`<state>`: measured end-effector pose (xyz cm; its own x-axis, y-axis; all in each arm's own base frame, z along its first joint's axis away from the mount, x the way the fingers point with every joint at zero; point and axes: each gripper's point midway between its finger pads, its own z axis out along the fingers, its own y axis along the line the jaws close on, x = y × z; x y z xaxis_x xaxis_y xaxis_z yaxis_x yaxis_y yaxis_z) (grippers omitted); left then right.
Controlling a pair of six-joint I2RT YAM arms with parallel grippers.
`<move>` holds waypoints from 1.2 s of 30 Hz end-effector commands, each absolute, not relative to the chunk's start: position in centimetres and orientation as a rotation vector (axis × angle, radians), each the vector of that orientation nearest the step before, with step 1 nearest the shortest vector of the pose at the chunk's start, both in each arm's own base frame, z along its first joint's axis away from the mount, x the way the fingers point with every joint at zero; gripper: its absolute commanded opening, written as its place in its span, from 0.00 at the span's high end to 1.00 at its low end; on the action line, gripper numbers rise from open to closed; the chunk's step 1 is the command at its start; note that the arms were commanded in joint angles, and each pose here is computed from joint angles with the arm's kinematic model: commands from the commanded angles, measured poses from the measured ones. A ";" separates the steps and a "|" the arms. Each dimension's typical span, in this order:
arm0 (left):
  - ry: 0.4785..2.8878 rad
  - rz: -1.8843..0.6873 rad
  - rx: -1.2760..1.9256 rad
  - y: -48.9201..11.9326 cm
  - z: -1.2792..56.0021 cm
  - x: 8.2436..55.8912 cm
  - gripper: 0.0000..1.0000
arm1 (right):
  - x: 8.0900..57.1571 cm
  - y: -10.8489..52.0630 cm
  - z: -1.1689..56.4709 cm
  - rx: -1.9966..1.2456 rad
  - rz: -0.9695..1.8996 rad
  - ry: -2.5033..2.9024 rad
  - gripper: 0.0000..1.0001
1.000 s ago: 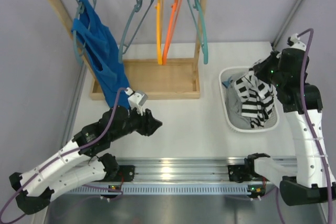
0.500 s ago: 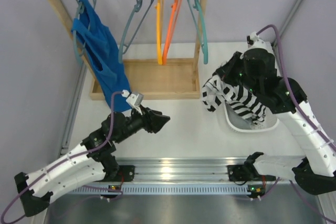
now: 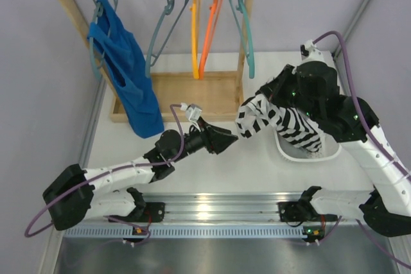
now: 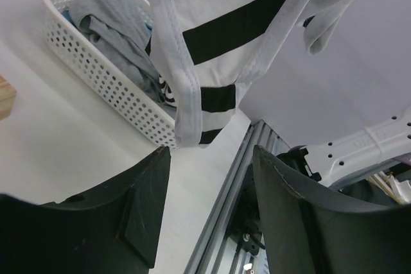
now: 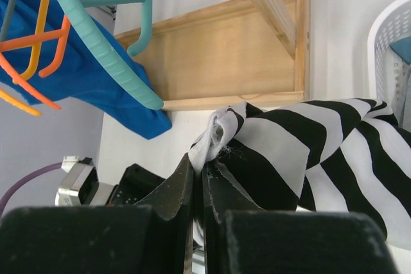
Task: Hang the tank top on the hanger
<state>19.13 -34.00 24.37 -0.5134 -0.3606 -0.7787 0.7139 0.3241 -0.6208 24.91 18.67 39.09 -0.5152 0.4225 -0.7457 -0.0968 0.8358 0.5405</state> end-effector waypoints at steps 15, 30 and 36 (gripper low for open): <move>1.274 -1.618 0.314 -38.3 32.4 20.0 0.48 | 22.7 18.3 42.1 0.201 0.754 1.959 1.00; 1.127 -1.502 0.395 -30.8 43.4 13.6 1.00 | 22.7 20.2 45.6 -0.054 0.754 1.925 1.00; 1.189 -1.325 0.379 -27.7 48.1 14.2 1.00 | 22.8 21.7 47.4 -0.137 0.815 1.869 1.00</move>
<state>13.10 -28.26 49.00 -0.2257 -0.6214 -0.7503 0.9044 0.1526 -0.3984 22.98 21.04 45.50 -0.4993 0.2813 -0.8195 -0.3673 0.7879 0.4942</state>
